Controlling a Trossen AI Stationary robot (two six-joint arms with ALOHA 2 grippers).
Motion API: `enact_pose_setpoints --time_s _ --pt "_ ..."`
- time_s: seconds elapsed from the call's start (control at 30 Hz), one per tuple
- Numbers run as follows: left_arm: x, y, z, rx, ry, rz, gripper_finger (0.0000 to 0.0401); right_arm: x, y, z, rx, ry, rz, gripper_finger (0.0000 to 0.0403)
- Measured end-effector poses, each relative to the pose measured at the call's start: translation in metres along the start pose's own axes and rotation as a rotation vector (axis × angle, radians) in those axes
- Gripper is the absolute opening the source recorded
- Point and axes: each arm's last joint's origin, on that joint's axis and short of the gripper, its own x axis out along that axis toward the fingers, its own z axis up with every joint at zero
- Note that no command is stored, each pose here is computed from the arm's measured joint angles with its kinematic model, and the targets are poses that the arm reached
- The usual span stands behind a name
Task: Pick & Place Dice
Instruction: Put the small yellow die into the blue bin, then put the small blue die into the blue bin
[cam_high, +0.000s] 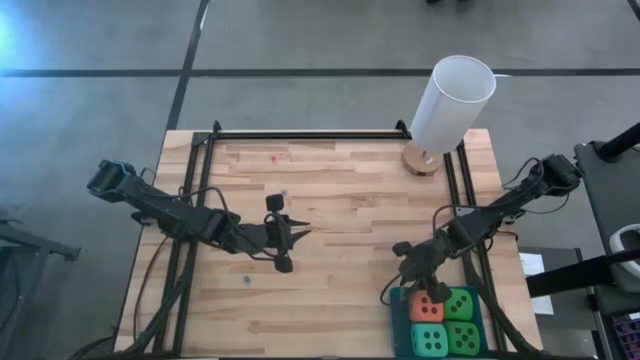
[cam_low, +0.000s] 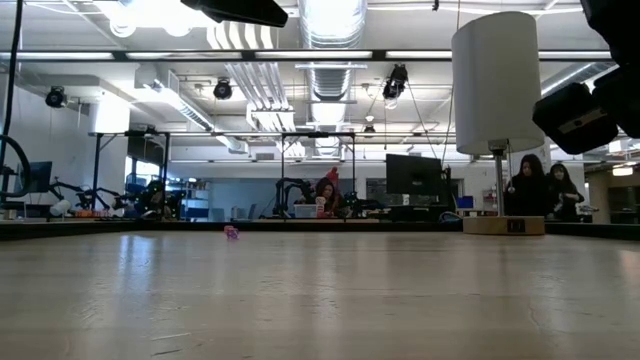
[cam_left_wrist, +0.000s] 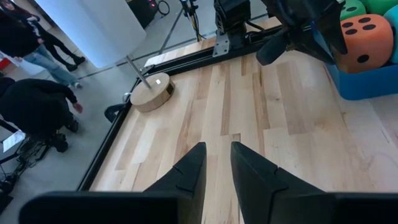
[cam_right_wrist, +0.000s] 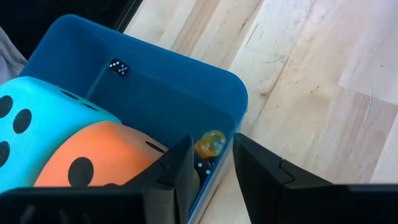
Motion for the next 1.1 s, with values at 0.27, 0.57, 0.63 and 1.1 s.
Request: enact_pose_setpoints --time_s 0.27,0.57,0.63,1.1 --pt "0.0 0.0 0.0 0.0 0.0 0.0 0.0078 -0.001 0.001 0.002 -0.005 -0.008 0.002 0.0115" --pt "0.0 0.0 0.0 0.0 0.0 0.0 0.0078 -0.008 0.006 0.02 -0.141 -0.066 -0.006 0.0096" --pt "0.0 0.0 0.0 0.0 0.0 0.0 0.0078 -0.01 0.006 0.023 -0.175 -0.082 -0.034 0.0091" --pt "0.0 -0.004 -0.021 -0.116 0.129 -0.02 0.0078 -0.012 -0.001 0.027 -0.245 -0.114 -0.321 0.0058"
